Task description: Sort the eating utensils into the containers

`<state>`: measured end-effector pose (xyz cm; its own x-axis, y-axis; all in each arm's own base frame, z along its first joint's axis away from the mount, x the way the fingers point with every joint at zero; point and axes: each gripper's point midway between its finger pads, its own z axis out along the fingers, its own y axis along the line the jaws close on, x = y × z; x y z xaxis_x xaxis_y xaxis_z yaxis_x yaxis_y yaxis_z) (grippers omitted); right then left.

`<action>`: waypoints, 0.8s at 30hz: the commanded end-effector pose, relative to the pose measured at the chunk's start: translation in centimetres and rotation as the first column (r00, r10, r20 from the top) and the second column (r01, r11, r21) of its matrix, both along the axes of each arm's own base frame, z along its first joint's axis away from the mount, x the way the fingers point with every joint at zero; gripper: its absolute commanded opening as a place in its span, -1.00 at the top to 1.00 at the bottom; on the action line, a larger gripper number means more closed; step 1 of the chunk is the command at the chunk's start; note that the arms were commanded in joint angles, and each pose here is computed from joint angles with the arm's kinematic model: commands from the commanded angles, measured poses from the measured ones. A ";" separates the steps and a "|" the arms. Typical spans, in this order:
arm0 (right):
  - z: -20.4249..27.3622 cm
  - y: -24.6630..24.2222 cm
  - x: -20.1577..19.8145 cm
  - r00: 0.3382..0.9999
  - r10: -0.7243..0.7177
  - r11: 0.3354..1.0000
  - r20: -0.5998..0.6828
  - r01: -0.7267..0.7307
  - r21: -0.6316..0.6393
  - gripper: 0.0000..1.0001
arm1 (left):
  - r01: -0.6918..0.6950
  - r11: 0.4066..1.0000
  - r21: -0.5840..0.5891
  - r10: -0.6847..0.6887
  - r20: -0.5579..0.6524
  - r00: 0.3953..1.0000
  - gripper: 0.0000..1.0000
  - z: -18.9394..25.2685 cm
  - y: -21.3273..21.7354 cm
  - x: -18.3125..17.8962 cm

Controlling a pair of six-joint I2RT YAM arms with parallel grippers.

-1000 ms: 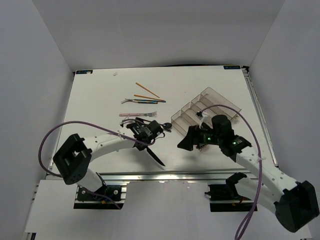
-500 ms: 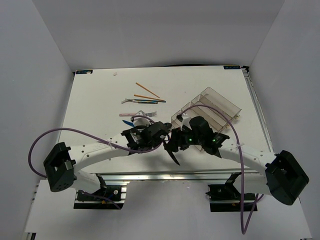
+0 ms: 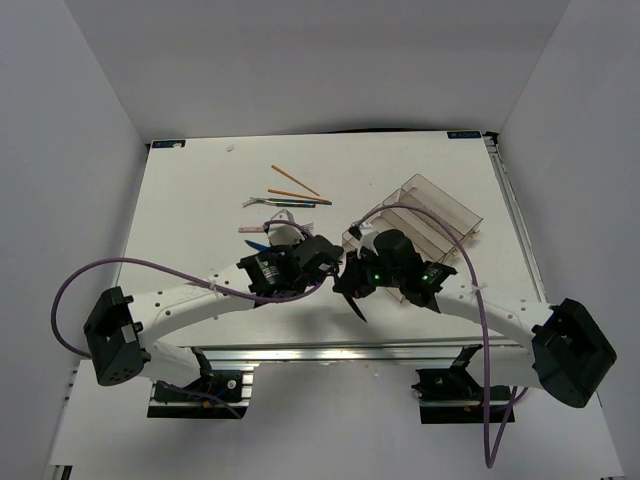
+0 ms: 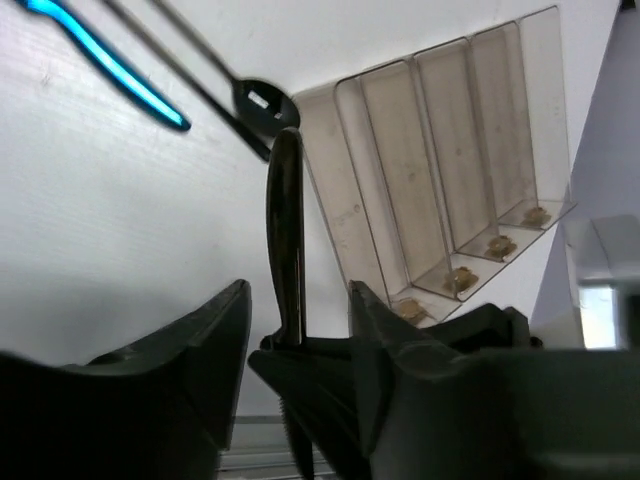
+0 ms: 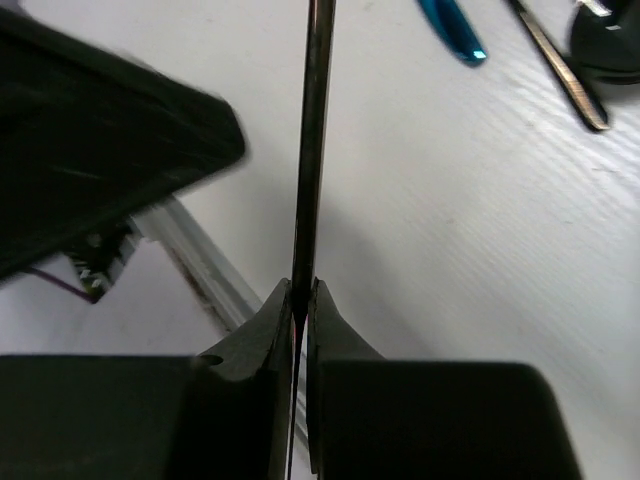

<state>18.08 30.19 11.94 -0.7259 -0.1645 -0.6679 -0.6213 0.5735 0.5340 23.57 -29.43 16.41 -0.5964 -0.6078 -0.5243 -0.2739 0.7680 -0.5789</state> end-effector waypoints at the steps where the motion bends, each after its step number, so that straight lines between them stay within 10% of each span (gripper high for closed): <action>1: 3.0 -1.1 2.9 0.985 -0.052 0.996 0.163 0.063 -0.059 1.00 | -0.066 0.997 0.044 0.061 0.120 0.991 -0.15 5.3 1.8 1.5; 3: 3.0 -2.8 4.1 0.977 -0.086 0.984 0.194 0.114 -0.138 1.00 | -0.104 0.986 0.127 0.083 0.159 0.984 -0.90 6.5 4.3 1.5; 4: 3.1 -3.5 4.6 0.972 -0.073 0.978 0.225 0.114 -0.175 1.00 | -0.114 0.983 0.144 0.088 0.180 0.980 -0.96 7.3 5.1 1.5; 24: -0.9 -12.2 12.3 0.979 0.075 0.772 0.189 0.063 -0.633 1.00 | 0.063 0.915 0.399 -0.186 0.277 0.943 -0.96 9.3 13.6 -2.4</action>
<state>30.20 17.76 10.68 -0.6297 -0.5499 -0.5487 -0.6244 0.7785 -0.0637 21.59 -16.46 26.29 -0.4127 -0.3234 -0.8515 -0.0470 0.9411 -0.3347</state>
